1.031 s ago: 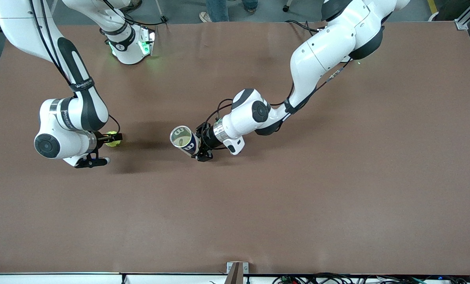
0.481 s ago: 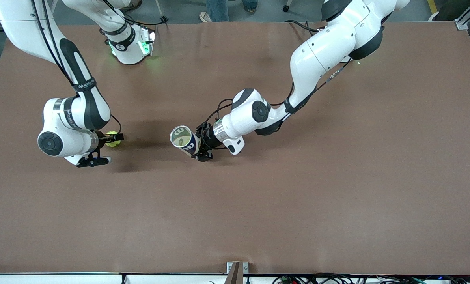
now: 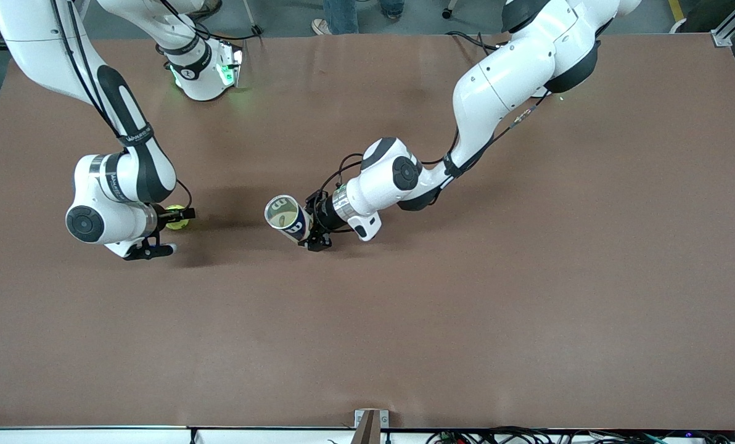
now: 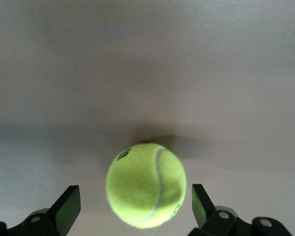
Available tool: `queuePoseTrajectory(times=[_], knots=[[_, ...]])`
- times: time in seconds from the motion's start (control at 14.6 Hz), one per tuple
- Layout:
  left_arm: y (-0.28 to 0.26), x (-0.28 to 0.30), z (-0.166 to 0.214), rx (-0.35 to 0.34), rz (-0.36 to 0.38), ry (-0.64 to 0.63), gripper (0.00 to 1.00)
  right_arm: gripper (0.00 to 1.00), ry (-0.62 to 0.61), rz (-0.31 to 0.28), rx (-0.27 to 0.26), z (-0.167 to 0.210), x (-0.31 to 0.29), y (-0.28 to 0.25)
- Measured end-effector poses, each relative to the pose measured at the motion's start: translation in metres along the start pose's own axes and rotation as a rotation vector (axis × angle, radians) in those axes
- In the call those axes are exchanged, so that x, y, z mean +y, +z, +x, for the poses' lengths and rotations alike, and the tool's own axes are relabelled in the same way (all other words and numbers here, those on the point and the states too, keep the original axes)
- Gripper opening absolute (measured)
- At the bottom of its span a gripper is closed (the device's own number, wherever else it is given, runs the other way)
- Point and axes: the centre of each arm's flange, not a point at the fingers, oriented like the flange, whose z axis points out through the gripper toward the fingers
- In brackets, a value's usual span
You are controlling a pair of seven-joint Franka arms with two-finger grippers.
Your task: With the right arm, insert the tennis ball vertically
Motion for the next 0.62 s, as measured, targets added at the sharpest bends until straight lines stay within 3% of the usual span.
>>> queuePoseTrajectory(times=[0.34,0.55,0.62], knots=[[0.000,0.000,0.000,0.000,-0.001,0.000,0.76,0.96,-0.019,0.010,-0.005,0.004,0.017,0.019],[0.000,0.000,0.000,-0.001,-0.002,0.000,0.76,0.87,-0.025,0.011,-0.007,0.004,0.015,0.021],[0.000,0.000,0.000,-0.002,-0.002,0.000,0.76,0.78,-0.027,0.011,-0.007,0.004,0.014,0.021]])
